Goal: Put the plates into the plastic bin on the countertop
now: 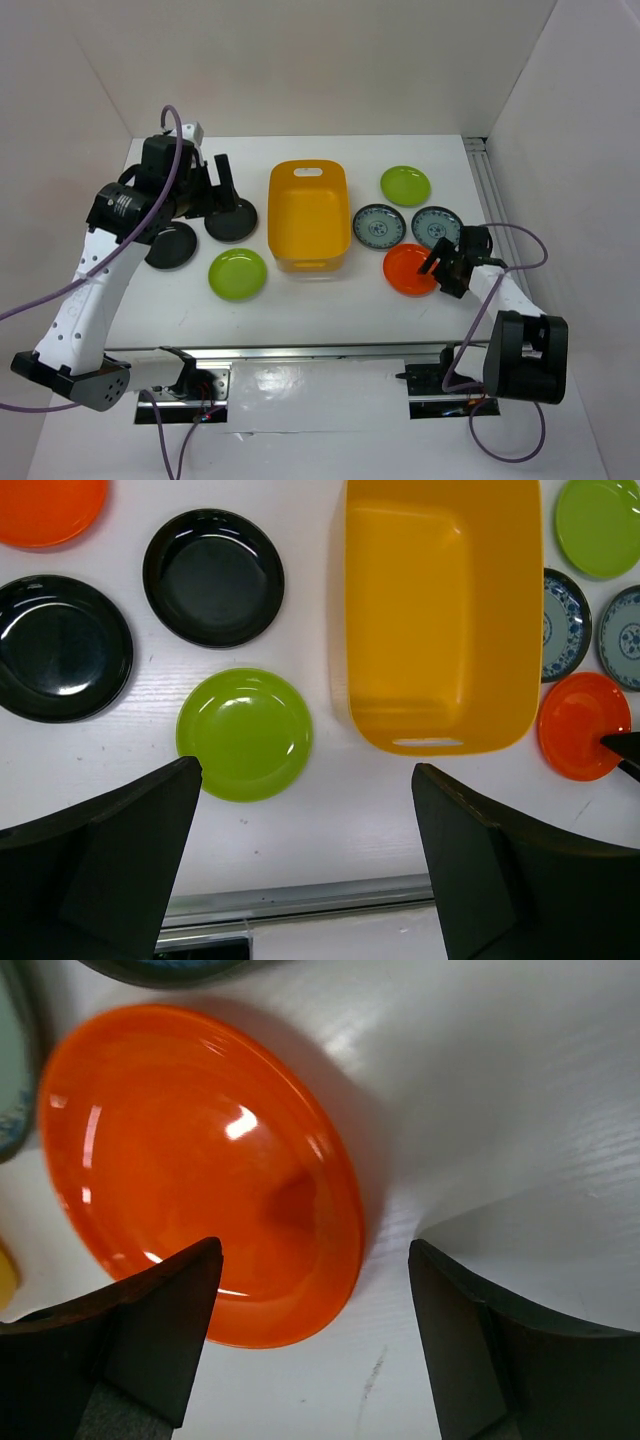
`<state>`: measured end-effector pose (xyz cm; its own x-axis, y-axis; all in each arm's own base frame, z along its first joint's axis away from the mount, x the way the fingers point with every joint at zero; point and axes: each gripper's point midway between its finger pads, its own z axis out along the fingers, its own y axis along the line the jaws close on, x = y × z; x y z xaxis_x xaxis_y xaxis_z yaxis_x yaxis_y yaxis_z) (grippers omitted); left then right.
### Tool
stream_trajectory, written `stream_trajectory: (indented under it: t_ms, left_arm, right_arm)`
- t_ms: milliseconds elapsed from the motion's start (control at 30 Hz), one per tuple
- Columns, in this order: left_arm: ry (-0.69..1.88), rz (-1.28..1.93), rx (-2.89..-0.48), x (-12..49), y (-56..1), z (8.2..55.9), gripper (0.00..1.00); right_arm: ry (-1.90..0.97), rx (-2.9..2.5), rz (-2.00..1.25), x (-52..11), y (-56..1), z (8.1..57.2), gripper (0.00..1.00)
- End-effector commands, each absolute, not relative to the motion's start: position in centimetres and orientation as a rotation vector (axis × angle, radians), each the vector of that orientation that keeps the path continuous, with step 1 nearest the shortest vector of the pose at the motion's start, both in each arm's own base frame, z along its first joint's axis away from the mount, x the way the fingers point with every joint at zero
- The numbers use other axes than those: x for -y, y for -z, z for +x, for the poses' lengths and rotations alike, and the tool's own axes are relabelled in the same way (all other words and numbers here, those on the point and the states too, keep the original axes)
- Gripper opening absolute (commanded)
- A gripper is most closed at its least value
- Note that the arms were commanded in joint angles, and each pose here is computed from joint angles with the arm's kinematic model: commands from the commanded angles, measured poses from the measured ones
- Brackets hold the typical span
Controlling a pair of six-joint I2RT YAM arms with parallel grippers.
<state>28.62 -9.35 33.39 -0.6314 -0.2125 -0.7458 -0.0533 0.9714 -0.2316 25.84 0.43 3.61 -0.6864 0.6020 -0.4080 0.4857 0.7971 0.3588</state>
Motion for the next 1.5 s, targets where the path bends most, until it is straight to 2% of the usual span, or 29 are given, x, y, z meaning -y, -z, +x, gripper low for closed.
stream_trajectory:
  t_ms: [0,100,133,200,367,400,500,600,700,933,1100,1167,1233,1267,1300,1467]
  left_arm:
    - [0.264,-0.131,-2.230,10.1,-33.6,29.1,1.00]
    - [0.240,-0.143,-2.224,9.6,-33.5,29.0,1.00]
    - [0.234,-0.149,-2.213,9.4,-33.8,28.9,1.00]
    - [0.234,-0.149,-2.213,9.4,-33.8,28.9,1.00]
    - [0.228,-0.154,-2.202,9.2,-34.1,28.7,1.00]
    - [0.217,-0.160,-2.199,9.0,-34.1,28.8,1.00]
    - [0.207,-0.165,-2.196,8.8,-34.1,28.8,1.00]
    - [0.182,-0.178,-2.188,8.3,-34.3,28.6,1.00]
    - [0.153,-0.193,-2.180,7.7,-34.4,28.3,1.00]
    - [0.100,-0.259,-2.171,6.7,-34.2,28.5,1.00]
    - [0.118,-0.299,-2.233,7.2,-32.6,29.5,1.00]
    - [0.136,-0.347,-2.253,7.1,-31.3,29.8,1.00]
    - [0.178,-0.394,-2.275,7.2,-30.1,30.4,1.00]
    - [0.186,-0.400,-2.303,7.2,-28.9,30.4,1.00]
    - [0.241,-0.426,-2.296,7.3,-28.7,31.0,1.00]
    - [0.405,-0.541,-2.324,6.5,-25.1,31.5,1.00]
  right_arm:
    - [-0.283,-2.423,0.845,0.2,-2.8,26.6,0.82]
    - [-0.266,-2.447,0.874,0.2,-1.5,26.0,0.76]
    - [-0.254,-2.456,0.903,0.3,-1.0,25.6,0.65]
    - [-0.227,-2.459,0.927,0.6,-0.6,25.5,0.53]
    - [-0.153,-2.499,1.022,1.1,0.7,24.5,0.30]
    - [-0.137,-2.514,1.030,0.9,0.8,24.4,0.19]
    - [-0.082,-2.532,1.025,0.8,0.6,24.4,0.00]
    - [-0.075,-2.556,1.003,0.1,0.1,24.1,0.00]
    - [-0.079,-2.522,0.961,-0.8,-3.0,24.8,0.00]
    - [-0.105,-2.118,0.847,-1.1,-20.5,30.8,0.00]
    - [-0.177,-1.950,0.715,-3.3,-28.9,34.9,0.00]
    - [-0.302,-1.920,0.569,-7.0,-31.3,37.0,0.00]
    - [-0.396,-1.998,0.371,-11.9,-30.2,38.7,0.00]
    - [-0.429,-1.979,0.289,-13.9,-31.5,39.6,0.00]
    - [-0.394,-2.052,0.195,-16.6,-29.1,40.5,0.00]
    - [-0.429,-2.111,0.010,-22.8,-25.7,42.7,0.00]
